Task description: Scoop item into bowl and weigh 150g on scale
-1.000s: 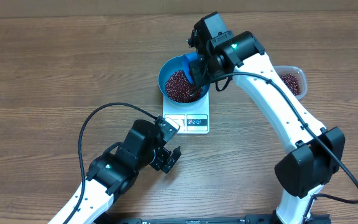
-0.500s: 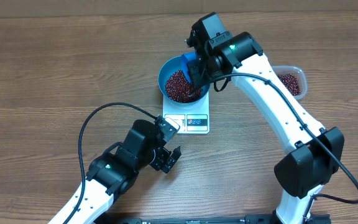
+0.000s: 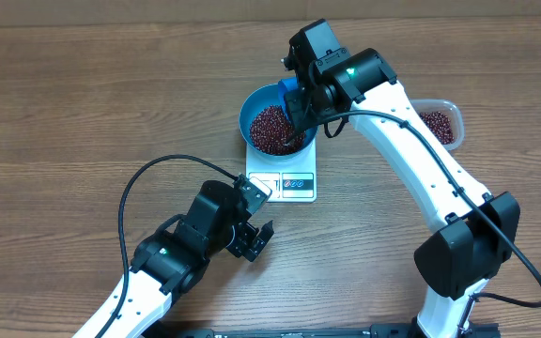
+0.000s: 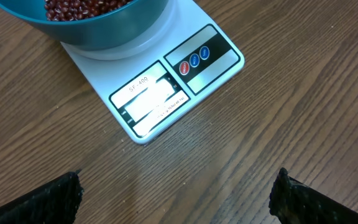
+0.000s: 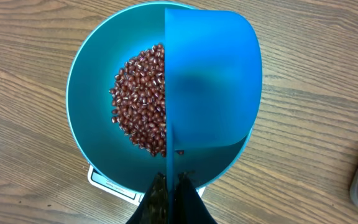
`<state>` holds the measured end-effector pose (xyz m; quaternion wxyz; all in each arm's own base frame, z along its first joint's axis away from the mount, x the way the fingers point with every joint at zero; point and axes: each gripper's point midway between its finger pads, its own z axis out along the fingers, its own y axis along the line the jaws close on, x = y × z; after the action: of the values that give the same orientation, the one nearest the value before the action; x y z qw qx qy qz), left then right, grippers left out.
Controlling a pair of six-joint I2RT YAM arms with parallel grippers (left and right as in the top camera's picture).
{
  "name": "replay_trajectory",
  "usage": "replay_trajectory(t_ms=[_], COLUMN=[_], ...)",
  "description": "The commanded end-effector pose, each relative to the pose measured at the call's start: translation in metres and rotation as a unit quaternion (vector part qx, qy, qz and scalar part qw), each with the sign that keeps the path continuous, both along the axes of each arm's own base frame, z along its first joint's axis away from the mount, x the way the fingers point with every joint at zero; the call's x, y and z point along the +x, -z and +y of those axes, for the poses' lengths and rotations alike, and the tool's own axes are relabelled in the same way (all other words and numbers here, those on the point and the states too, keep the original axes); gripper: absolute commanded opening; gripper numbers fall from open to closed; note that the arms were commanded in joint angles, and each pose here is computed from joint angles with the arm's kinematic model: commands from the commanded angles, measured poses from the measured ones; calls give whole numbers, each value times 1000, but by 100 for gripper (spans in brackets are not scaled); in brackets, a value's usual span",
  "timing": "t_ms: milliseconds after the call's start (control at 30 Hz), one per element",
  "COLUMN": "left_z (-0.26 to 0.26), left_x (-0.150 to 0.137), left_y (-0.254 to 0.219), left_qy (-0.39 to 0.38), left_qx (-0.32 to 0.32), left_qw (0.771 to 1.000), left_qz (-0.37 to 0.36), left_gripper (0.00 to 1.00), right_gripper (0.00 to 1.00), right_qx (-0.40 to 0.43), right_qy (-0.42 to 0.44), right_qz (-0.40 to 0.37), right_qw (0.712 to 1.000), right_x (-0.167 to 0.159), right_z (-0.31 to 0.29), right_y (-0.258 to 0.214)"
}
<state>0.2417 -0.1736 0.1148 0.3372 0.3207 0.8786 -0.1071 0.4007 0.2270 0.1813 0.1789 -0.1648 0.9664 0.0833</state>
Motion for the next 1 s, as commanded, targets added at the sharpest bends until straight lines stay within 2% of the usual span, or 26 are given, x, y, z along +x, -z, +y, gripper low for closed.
replay_trajectory(t_ms=[0,967], left_z=[3,3], left_x=[0,0], left_y=[5,5], left_qy=[1,1], left_qx=[9,9], left_qw=[1000,1000], left_qz=[2,2], left_gripper=[100,100], right_gripper=[4,4], right_qx=[18,32], right_qy=[-3,-9], right_qz=[-36,-31], right_qw=[999,999], right_x=[1,-1], right_z=[5,10], right_y=[-31,-31])
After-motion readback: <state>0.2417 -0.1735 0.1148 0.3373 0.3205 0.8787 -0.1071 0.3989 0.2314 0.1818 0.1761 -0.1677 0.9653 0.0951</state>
